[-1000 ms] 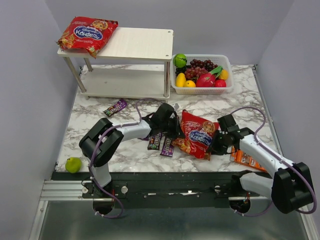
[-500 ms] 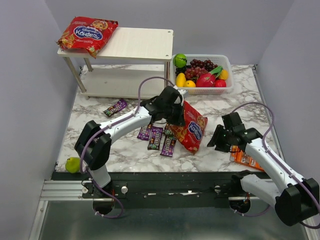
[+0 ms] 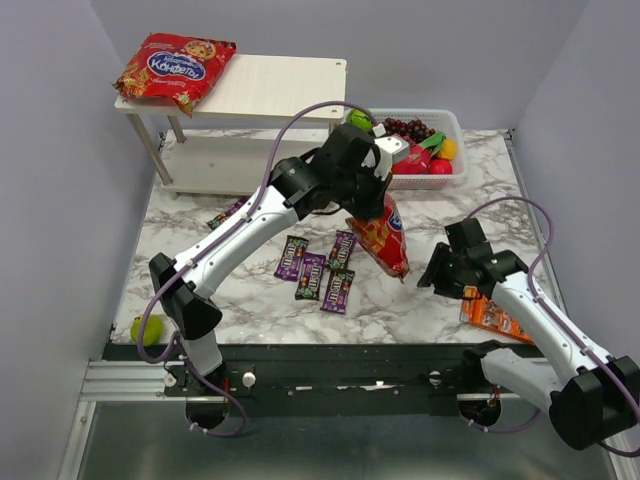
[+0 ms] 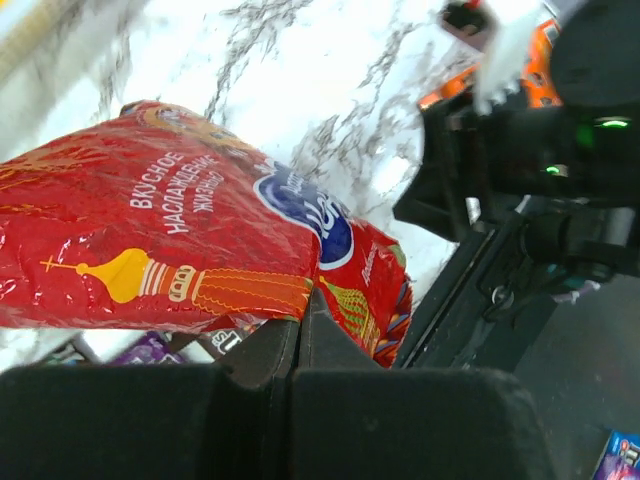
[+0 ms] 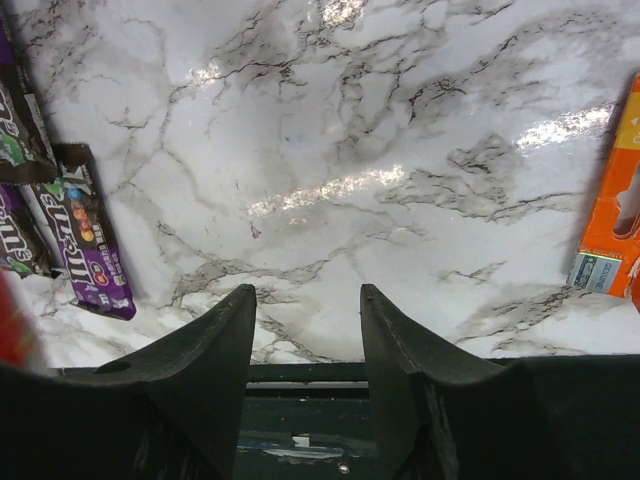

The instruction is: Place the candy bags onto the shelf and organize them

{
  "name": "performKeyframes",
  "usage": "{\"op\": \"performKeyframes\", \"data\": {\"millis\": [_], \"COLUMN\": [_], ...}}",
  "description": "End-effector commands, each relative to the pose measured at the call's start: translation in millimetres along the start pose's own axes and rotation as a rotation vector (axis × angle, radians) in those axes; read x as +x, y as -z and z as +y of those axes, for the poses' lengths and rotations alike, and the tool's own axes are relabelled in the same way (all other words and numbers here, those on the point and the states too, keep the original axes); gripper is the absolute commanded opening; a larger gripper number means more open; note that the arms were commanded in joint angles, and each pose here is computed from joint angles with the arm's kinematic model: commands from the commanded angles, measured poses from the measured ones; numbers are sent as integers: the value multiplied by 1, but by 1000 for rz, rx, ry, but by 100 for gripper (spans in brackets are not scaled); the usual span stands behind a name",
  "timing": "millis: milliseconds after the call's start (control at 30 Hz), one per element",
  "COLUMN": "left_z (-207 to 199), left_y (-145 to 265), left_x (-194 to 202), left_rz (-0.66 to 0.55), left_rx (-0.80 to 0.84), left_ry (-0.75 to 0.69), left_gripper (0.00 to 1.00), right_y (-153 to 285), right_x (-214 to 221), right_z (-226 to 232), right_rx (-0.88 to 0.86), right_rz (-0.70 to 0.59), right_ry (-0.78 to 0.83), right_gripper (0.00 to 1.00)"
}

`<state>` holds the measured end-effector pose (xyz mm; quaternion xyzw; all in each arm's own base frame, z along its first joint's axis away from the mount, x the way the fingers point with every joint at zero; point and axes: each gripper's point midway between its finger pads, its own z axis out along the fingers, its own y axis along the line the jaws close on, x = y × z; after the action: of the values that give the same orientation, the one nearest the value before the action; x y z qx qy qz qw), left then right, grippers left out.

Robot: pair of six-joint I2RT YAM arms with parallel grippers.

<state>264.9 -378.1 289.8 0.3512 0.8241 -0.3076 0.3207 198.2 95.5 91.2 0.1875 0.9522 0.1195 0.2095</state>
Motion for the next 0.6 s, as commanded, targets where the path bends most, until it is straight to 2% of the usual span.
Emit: {"op": "performKeyframes", "data": {"millis": [0,200,333,567], "left_z": [-18,-28,-29,-13], "left_y": [30,80,121,179], "left_x": [-47,-110,-153,-197], "left_rz": [-110,-320,-536,-759], "left_rx": [20,-32,-98,-210], "left_ry": [-178,-232,-278,-350], "left_gripper": [0,0,0,0], "right_y": [4,2,1,0], "right_x": [-13,-17,-20,-22], "right_z": [1,5,8,10], "right_rx": [23,21,18,18], "right_rz": [-35,-31,-28,-26], "right_ry": [4,3,-3,-5], "right_gripper": [55,55,55,55]}}
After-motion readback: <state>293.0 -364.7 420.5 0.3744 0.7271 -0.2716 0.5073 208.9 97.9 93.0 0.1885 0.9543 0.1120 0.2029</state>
